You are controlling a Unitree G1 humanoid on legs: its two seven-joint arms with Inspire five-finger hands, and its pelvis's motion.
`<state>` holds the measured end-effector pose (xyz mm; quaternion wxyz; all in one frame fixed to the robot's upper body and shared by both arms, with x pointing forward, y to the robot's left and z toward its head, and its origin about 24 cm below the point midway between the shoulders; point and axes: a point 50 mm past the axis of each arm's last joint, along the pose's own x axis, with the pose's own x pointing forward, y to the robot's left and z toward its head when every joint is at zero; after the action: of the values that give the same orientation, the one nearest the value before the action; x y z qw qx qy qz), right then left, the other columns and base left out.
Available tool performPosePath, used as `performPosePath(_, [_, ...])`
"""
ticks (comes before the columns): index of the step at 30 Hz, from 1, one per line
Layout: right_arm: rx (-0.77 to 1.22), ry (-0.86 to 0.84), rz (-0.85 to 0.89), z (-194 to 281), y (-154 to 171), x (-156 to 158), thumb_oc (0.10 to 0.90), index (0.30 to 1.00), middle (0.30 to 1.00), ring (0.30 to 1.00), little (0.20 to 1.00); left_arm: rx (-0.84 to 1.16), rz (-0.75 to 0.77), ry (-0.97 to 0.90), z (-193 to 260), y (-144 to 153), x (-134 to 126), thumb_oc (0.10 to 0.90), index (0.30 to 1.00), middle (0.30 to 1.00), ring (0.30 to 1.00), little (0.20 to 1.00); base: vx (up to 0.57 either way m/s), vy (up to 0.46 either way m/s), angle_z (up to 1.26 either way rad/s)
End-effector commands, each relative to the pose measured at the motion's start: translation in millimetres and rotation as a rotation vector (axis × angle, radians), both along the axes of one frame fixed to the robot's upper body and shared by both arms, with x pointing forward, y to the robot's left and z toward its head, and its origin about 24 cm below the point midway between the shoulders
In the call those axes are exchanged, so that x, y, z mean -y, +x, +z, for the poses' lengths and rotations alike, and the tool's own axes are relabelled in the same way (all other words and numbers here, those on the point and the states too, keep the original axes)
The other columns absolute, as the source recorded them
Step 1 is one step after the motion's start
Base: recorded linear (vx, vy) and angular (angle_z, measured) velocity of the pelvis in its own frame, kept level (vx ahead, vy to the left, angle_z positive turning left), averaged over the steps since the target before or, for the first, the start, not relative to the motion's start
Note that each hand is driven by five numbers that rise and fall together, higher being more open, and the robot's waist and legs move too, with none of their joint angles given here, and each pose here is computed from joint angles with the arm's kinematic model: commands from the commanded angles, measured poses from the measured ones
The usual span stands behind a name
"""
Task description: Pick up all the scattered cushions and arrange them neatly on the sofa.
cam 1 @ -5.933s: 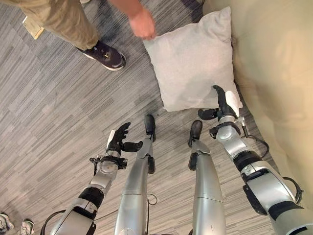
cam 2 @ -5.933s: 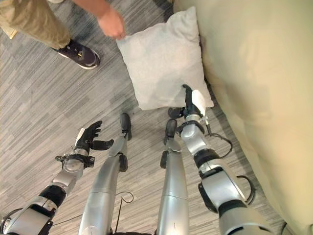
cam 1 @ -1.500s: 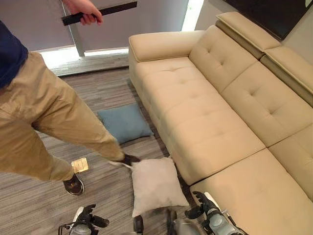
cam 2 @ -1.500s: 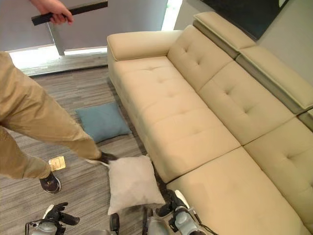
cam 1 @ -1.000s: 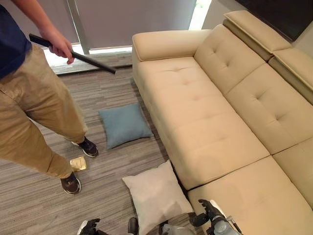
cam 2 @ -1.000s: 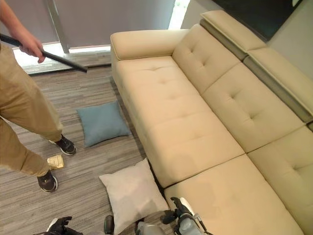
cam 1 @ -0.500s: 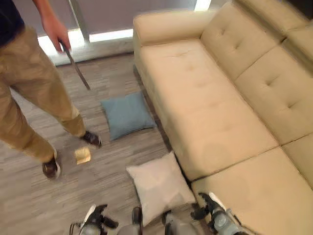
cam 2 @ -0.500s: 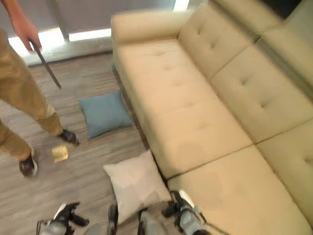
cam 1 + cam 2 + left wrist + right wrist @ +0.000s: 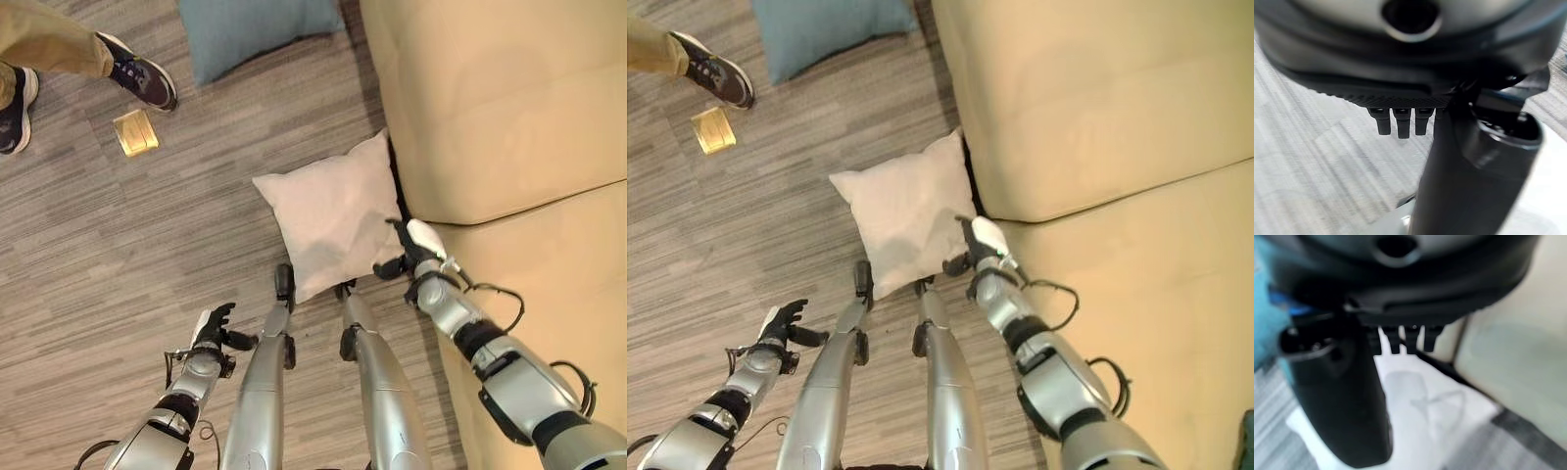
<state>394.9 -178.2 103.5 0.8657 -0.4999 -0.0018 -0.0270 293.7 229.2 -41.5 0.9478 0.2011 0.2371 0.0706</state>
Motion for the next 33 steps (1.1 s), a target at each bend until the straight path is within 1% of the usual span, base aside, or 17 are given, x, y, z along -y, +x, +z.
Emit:
performPosePath(1, [0.076,-0.045,-0.038,5.3,-2.4,12.0,0.800,0.900,0.900,0.900,0.900,0.074,0.081,0.007,5.7,-10.6,-22.5,0.800,0.900,0.900,0.900,0.900,-0.03,-0.070,0.00])
performPosePath(2, [0.076,-0.045,-0.038,5.3,-2.4,11.9,0.800,0.900,0.900,0.900,0.900,0.074,0.081,0.007,5.7,-10.6,-22.6,0.800,0.900,0.900,0.900,0.900,0.03,-0.068,0.00])
performPosePath(3, [0.128,-0.058,-0.055,22.8,3.0,15.8,0.800,0.900,0.900,0.900,0.900,0.121,0.097,-0.015,14.7,-4.5,-22.9,0.800,0.900,0.900,0.900,0.900,0.03,-0.065,0.02])
performPosePath(5, [0.166,-0.055,-0.088,37.4,7.0,22.6,0.800,0.900,0.900,0.900,0.900,0.182,0.109,-0.036,27.3,4.0,-23.1,0.800,0.900,0.900,0.900,0.900,0.00,-0.067,0.04])
performPosePath(9, [0.199,-0.049,-0.146,55.5,11.3,36.6,0.800,0.900,0.900,0.900,0.900,0.274,0.098,-0.065,49.0,18.5,-20.0,0.800,0.900,0.900,0.900,0.900,0.00,-0.059,-0.01])
performPosePath(14, [0.202,-0.069,-0.175,63.4,12.8,44.2,0.800,0.900,0.900,0.900,0.900,0.388,0.068,-0.082,79.4,34.7,-17.1,0.800,0.900,0.900,0.900,0.900,0.03,-0.074,0.05])
performPosePath(16, [0.195,-0.070,-0.220,65.1,11.1,57.6,0.800,0.900,0.900,0.900,0.900,0.445,0.040,-0.099,94.5,40.7,-12.8,0.800,0.900,0.900,0.900,0.900,0.04,-0.077,0.07])
performPosePath(17, [0.195,-0.069,-0.220,65.1,11.1,57.7,0.800,0.900,0.900,0.900,0.900,0.445,0.039,-0.099,94.5,40.7,-12.7,0.800,0.900,0.900,0.900,0.900,0.05,-0.075,0.00])
performPosePath(18, [0.185,-0.058,-0.267,65.3,8.9,70.6,0.800,0.900,0.900,0.900,0.900,0.477,0.010,-0.098,103.3,43.3,-9.1,0.800,0.900,0.900,0.900,0.900,0.05,-0.072,-0.01])
performPosePath(20, [0.186,-0.047,-0.293,67.8,8.2,77.0,0.800,0.900,0.900,0.900,0.900,0.495,-0.008,-0.092,108.6,44.9,-7.1,0.800,0.900,0.900,0.900,0.900,0.05,-0.052,0.02])
performPosePath(21, [0.178,-0.033,-0.333,68.3,5.9,87.7,0.800,0.900,0.900,0.900,0.900,0.508,-0.034,-0.083,112.0,44.2,-4.5,0.800,0.900,0.900,0.900,0.900,0.05,-0.021,0.06])
performPosePath(23, [0.183,-0.028,-0.348,72.4,5.9,91.7,0.800,0.900,0.900,0.900,0.900,0.518,-0.043,-0.080,114.2,43.9,-3.6,0.800,0.900,0.900,0.900,0.900,0.04,-0.022,0.03])
performPosePath(25, [0.190,-0.033,-0.382,80.4,4.3,102.2,0.800,0.900,0.900,0.900,0.900,0.533,-0.052,-0.085,117.0,42.6,-3.6,0.800,0.900,0.900,0.900,0.900,0.06,-0.051,-0.02])
performPosePath(26, [0.204,-0.029,-0.422,88.5,1.6,113.9,0.800,0.900,0.900,0.900,0.900,0.541,-0.054,-0.090,118.8,42.1,-4.4,0.800,0.900,0.900,0.900,0.900,0.06,-0.053,-0.01])
performPosePath(27, [0.204,-0.029,-0.422,88.7,1.6,113.9,0.800,0.900,0.900,0.900,0.900,0.541,-0.054,-0.090,118.9,42.2,-4.4,0.800,0.900,0.900,0.900,0.900,0.08,-0.067,0.05])
performPosePath(28, [0.223,-0.022,-0.463,99.1,-1.4,125.5,0.800,0.900,0.900,0.900,0.900,0.554,-0.054,-0.092,121.3,41.4,-4.5,0.800,0.900,0.900,0.900,0.900,0.06,-0.016,0.09])
performPosePath(33, [0.258,-0.015,-0.488,114.3,-2.7,132.4,0.800,0.900,0.900,0.900,0.900,0.568,-0.076,-0.092,123.0,39.0,-0.3,0.800,0.900,0.900,0.900,0.900,0.06,0.005,0.04])
